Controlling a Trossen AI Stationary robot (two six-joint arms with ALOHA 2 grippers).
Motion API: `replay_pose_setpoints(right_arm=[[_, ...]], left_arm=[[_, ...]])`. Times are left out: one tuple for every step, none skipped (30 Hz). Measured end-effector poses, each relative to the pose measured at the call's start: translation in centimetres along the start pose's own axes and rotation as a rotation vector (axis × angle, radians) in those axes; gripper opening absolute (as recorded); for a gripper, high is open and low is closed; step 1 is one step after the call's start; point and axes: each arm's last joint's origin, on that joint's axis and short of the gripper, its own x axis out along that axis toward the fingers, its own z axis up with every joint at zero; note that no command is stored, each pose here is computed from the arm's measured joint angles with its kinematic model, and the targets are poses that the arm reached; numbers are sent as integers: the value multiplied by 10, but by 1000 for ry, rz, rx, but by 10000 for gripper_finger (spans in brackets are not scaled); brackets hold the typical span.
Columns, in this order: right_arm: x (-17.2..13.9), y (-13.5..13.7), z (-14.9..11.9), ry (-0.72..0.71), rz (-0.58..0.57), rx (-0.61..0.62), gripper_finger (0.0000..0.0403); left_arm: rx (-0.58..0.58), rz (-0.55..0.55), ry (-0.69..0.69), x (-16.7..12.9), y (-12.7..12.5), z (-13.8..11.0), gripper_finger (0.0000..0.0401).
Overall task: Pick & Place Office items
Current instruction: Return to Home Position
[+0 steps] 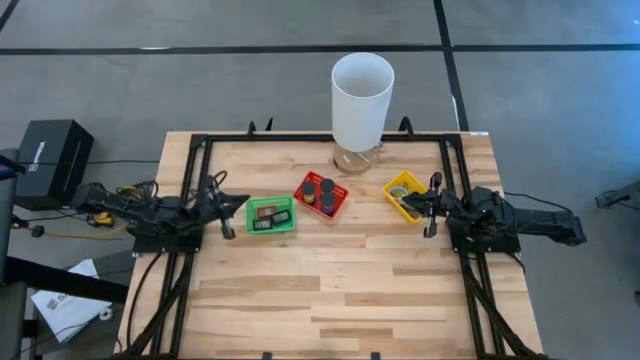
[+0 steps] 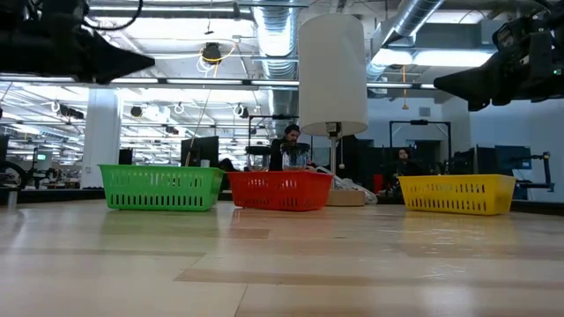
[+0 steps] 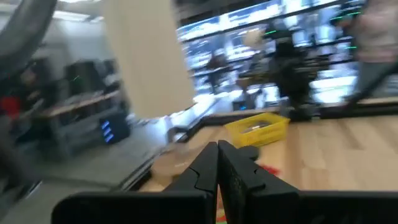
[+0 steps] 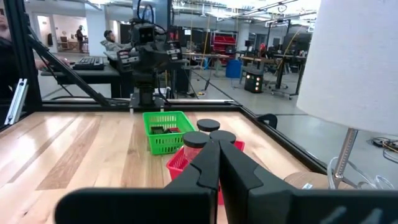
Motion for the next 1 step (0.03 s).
replay_pose_setpoints(right_arm=[[0, 0, 0, 0, 0, 0, 0]], left_arm=[[14, -38, -18, 0, -1, 1, 1]])
